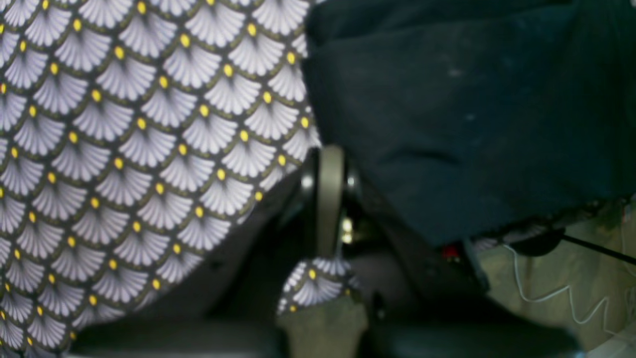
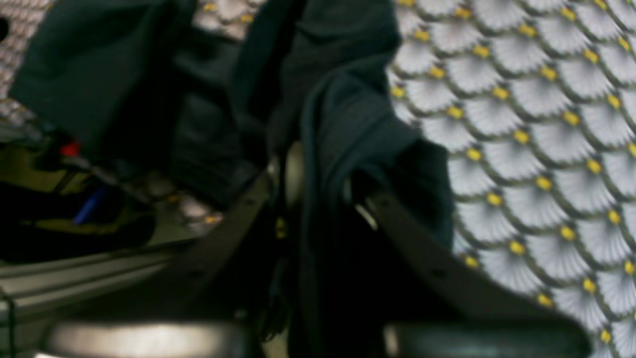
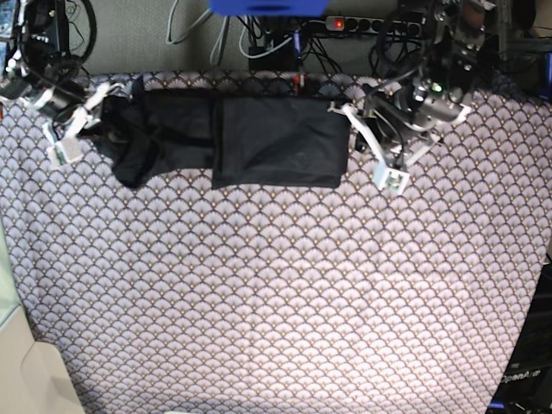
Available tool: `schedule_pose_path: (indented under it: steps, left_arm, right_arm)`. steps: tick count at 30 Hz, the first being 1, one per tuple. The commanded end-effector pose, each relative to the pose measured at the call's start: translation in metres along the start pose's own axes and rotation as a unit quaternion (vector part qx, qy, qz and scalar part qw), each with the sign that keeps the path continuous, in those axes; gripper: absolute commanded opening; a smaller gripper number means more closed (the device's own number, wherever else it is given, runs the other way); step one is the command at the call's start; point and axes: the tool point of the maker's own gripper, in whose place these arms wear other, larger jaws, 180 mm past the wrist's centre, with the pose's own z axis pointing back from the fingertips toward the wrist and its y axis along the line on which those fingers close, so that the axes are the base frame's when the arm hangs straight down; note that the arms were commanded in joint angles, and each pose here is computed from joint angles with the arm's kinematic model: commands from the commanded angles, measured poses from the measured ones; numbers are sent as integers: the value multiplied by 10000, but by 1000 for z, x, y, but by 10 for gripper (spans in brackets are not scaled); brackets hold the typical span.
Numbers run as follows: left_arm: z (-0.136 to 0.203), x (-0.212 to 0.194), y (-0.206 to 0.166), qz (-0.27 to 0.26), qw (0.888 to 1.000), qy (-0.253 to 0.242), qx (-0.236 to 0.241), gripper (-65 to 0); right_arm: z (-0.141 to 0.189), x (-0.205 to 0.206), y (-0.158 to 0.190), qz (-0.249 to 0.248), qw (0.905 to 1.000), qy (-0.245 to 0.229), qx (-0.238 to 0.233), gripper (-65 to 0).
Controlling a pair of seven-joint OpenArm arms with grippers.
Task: Fold the T-shirt properly
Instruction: 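Fold the held strip end with the right gripper toward the left gripper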
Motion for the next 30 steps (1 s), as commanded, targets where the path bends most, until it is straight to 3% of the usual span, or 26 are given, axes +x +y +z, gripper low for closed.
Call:
schedule_pose_path:
  steps: [1,14,23,30]
  left_arm:
    - [3,8,1,-18,9999,-152,14,-650]
    - [3,3,-1,-8,9999,-127,-9,-650]
    - [3,3,-1,-9,9999,-130,-18,-650]
    - [3,7,-1,-15,9998,-176,-15,-650]
  right_arm:
    - [0,10,10,126,9997,-144,170,-623]
    - [-36,24,73,475,9919,-165,1165,-623]
    - [-42,35,72,617,9913,-133,1158,-623]
    - [-44,67,85,1081,9868,-250,1182,-623]
